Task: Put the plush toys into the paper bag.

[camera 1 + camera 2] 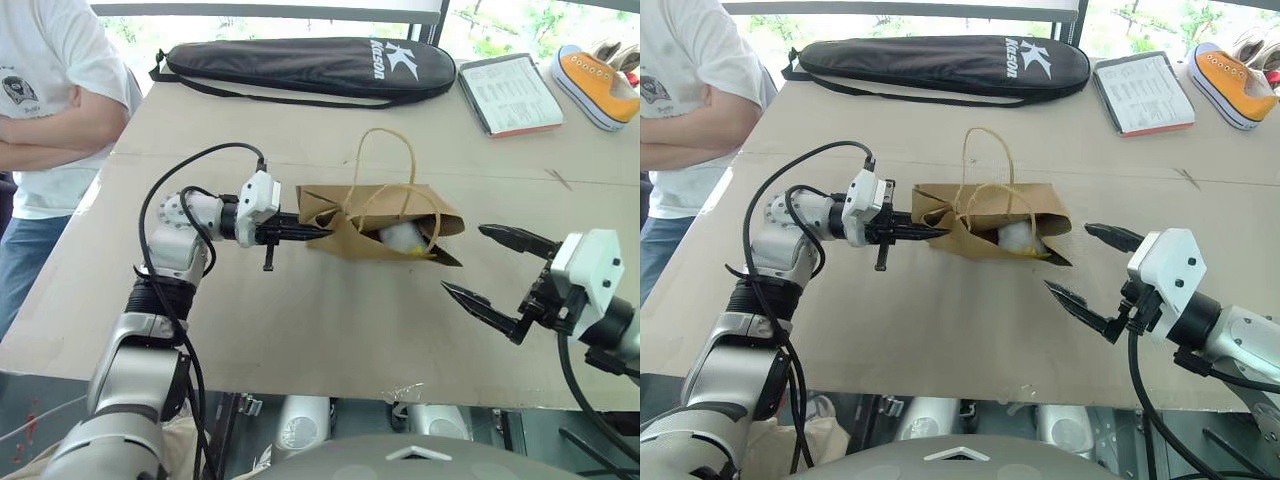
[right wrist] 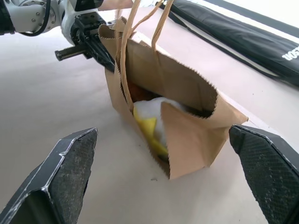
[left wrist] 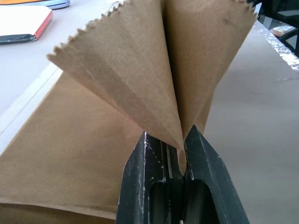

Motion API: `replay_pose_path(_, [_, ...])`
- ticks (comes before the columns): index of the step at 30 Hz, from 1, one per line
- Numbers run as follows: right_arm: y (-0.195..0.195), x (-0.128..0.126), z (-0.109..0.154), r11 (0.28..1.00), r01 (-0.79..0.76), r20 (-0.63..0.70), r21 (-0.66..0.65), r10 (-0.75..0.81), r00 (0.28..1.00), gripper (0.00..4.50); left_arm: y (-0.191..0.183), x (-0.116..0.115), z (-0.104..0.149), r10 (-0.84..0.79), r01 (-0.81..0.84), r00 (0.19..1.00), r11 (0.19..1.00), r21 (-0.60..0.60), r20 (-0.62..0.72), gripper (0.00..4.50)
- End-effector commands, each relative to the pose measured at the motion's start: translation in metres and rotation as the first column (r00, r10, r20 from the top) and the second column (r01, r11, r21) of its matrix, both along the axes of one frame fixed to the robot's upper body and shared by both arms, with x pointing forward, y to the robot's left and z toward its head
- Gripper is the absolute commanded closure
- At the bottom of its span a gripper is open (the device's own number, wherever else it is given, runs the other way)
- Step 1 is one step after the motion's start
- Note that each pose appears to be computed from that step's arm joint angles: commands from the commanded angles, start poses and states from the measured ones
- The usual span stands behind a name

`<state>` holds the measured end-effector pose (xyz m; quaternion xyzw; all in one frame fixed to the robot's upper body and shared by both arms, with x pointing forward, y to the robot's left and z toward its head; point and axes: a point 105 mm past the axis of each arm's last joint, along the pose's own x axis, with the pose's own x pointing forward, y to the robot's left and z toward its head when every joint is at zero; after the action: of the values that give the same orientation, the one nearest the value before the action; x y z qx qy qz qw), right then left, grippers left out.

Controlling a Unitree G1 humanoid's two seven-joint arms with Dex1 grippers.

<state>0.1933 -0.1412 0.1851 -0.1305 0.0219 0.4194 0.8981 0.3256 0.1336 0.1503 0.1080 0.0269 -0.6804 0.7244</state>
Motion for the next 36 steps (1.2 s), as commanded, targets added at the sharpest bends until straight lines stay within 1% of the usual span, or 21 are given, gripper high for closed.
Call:
replay_pose_path(1, [-0.005,-0.012,0.014,0.999,-0.025,0.042,-0.025,0.026,0.999,0.0,-0.001,0.001,0.062,-0.051,0.016,0.982,0.982,-0.191,-0.181,4.39])
replay_pose_path(2, [-0.007,-0.013,0.014,0.999,-0.022,0.04,-0.028,0.024,0.999,0.0,0.0,-0.001,0.07,-0.057,0.018,0.979,0.98,-0.196,-0.195,4.39])
replay_pose_path(4, [-0.011,-0.014,0.015,0.999,-0.016,0.044,-0.036,0.018,0.999,0.0,0.002,-0.003,0.067,-0.049,0.023,0.982,0.989,-0.146,-0.18,4.39])
replay_pose_path(6, [-0.013,-0.014,0.014,0.999,-0.013,0.043,-0.047,0.015,0.999,0.0,0.003,-0.002,0.054,-0.03,0.019,0.989,0.997,-0.08,-0.143,4.39])
replay_pose_path(11, [-0.013,-0.015,0.012,0.998,-0.028,0.047,-0.051,0.03,0.998,0.0,-0.005,-0.001,0.027,-0.018,0.012,0.989,0.999,-0.045,-0.145,4.39])
replay_pose_path(13, [-0.014,-0.016,0.01,0.997,-0.028,0.041,-0.066,0.031,0.999,0.0,-0.004,-0.001,0.01,-0.014,0.014,0.991,1.0,-0.002,-0.136,4.39])
replay_pose_path(15, [-0.015,-0.017,0.008,0.997,-0.025,0.036,-0.075,0.028,0.999,0.0,-0.002,0.002,-0.007,0.006,-0.001,0.995,0.999,0.048,-0.096,4.39])
replay_pose_path(16, [-0.017,-0.017,0.008,0.996,-0.019,0.035,-0.082,0.022,0.999,0.0,0.0,0.007,-0.007,0.038,-0.035,0.996,0.999,0.04,-0.083,4.39])
replay_pose_path(17, [-0.019,-0.019,0.008,0.996,-0.011,0.034,-0.085,0.014,0.999,0.0,0.003,0.01,-0.001,0.058,-0.057,0.996,0.998,0.013,-0.066,4.39])
replay_pose_path(18, [-0.02,-0.019,0.008,0.996,-0.004,0.034,-0.087,0.007,0.999,0.0,0.005,0.013,0.006,0.077,-0.078,0.995,0.997,-0.015,-0.062,3.77])
replay_pose_path(19, [-0.021,-0.02,0.008,0.996,0.002,0.032,-0.089,0.001,0.999,0.0,0.008,0.013,0.01,0.082,-0.084,0.995,0.996,-0.031,-0.063,3.38])
replay_pose_path(20, [-0.022,-0.02,0.007,0.996,0.006,0.031,-0.092,-0.003,0.999,0.0,0.011,0.011,0.013,0.085,-0.088,0.994,0.995,-0.037,-0.066,3.13])
replay_pose_path(21, [-0.023,-0.02,0.007,0.996,0.011,0.034,-0.091,-0.008,0.999,0.0,0.013,0.009,0.015,0.09,-0.093,0.993,0.995,-0.043,-0.071,2.51])
replay_pose_path(22, [-0.024,-0.02,0.007,0.996,0.016,0.04,-0.087,-0.013,0.999,0.0,0.016,0.005,0.017,0.094,-0.098,0.992,0.994,-0.047,-0.089,2.29])
replay_pose_path(23, [-0.025,-0.02,0.007,0.996,0.02,0.042,-0.086,-0.016,0.999,0.0,0.019,0.002,0.019,0.099,-0.105,0.99,0.993,-0.047,-0.102,1.68])
replay_pose_path(25, [-0.028,-0.02,0.008,0.996,0.027,0.047,-0.087,-0.023,0.999,0.0,0.026,-0.009,0.022,0.117,-0.121,0.987,0.992,-0.033,-0.112,0.87])
replay_pose_path(26, [-0.03,-0.02,0.009,0.996,0.03,0.049,-0.09,-0.026,0.998,0.0,0.029,-0.015,0.024,0.126,-0.13,0.986,0.991,-0.025,-0.112,0.39])
replay_pose_path(27, [-0.033,-0.021,0.01,0.995,0.035,0.051,-0.093,-0.03,0.998,0.0,0.032,-0.02,0.027,0.143,-0.147,0.983,0.989,-0.022,-0.117,0.04])
replay_pose_path(30, [-0.05,-0.026,0.01,0.99,0.069,0.04,-0.125,-0.064,0.997,0.0,0.048,-0.038,0.028,0.245,-0.243,0.96,0.97,0.026,-0.138,0.04])
replay_pose_path(33, [-0.078,-0.033,0.008,0.978,0.118,0.0,-0.17,-0.12,0.993,0.0,0.075,-0.062,0.017,0.344,-0.328,0.931,0.936,0.127,-0.126,0.04])
replay_pose_path(36, [-0.101,-0.036,0.003,0.966,0.151,-0.045,-0.212,-0.164,0.985,0.0,0.088,-0.077,0.014,0.41,-0.391,0.902,0.909,0.147,-0.134,0.04])
